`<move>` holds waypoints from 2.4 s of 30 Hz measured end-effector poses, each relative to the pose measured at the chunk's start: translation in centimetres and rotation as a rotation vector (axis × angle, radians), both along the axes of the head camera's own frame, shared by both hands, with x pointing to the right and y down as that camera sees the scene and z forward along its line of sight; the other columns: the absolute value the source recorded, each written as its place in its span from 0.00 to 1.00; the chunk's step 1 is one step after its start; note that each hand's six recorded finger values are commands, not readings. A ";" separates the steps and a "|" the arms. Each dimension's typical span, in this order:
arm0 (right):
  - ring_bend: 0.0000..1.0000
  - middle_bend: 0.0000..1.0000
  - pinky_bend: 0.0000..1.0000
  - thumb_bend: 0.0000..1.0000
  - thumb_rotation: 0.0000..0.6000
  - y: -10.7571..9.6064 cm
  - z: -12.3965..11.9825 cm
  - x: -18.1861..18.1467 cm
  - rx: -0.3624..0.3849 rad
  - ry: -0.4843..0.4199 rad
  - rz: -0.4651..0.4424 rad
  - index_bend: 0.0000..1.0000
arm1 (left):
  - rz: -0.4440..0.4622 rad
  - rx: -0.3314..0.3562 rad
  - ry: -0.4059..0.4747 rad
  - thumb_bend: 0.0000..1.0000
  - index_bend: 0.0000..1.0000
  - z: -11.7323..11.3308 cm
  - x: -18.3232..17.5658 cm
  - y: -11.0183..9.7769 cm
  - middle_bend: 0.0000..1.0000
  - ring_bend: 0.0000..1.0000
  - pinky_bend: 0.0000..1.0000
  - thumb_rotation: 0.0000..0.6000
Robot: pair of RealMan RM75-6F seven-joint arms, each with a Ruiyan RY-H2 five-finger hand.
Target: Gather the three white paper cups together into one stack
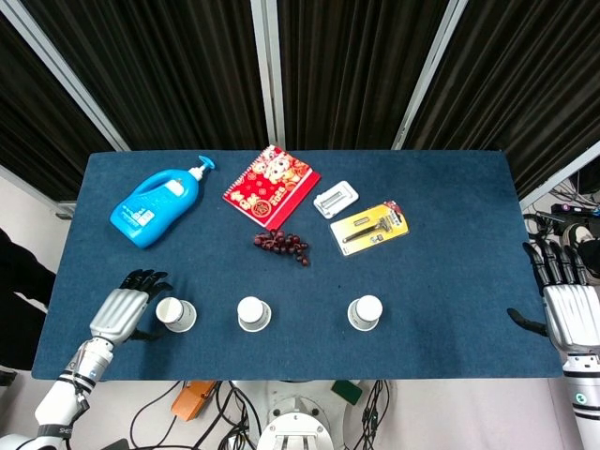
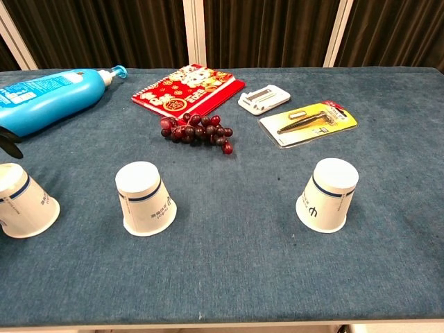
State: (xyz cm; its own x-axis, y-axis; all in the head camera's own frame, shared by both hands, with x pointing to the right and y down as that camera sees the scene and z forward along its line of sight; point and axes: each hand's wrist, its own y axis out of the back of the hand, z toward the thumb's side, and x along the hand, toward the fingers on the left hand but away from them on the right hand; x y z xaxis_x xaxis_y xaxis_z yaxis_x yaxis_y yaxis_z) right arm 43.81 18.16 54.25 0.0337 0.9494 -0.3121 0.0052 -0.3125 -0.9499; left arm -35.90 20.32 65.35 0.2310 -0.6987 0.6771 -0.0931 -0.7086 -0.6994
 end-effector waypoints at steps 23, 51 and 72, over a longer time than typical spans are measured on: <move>0.00 0.00 0.02 0.19 1.00 0.1 0.3 0.4 -0.008 -0.006 0.010 0.00 | 0.044 0.038 0.097 0.27 0.45 0.0 3.8 -1.2 0.17 0.09 0.00 1.00; 0.00 0.00 0.03 0.19 1.00 0.3 1.7 -0.2 -0.069 -0.027 -0.020 0.00 | 0.160 0.018 0.089 0.20 0.25 1.6 10.1 -1.7 0.17 0.09 0.00 0.99; 0.00 0.00 0.13 0.31 1.00 -2.4 9.0 -16.8 -0.437 -0.166 -0.548 0.13 | -0.104 0.200 -0.012 0.19 0.23 -3.2 0.1 -2.4 0.16 0.09 0.00 0.99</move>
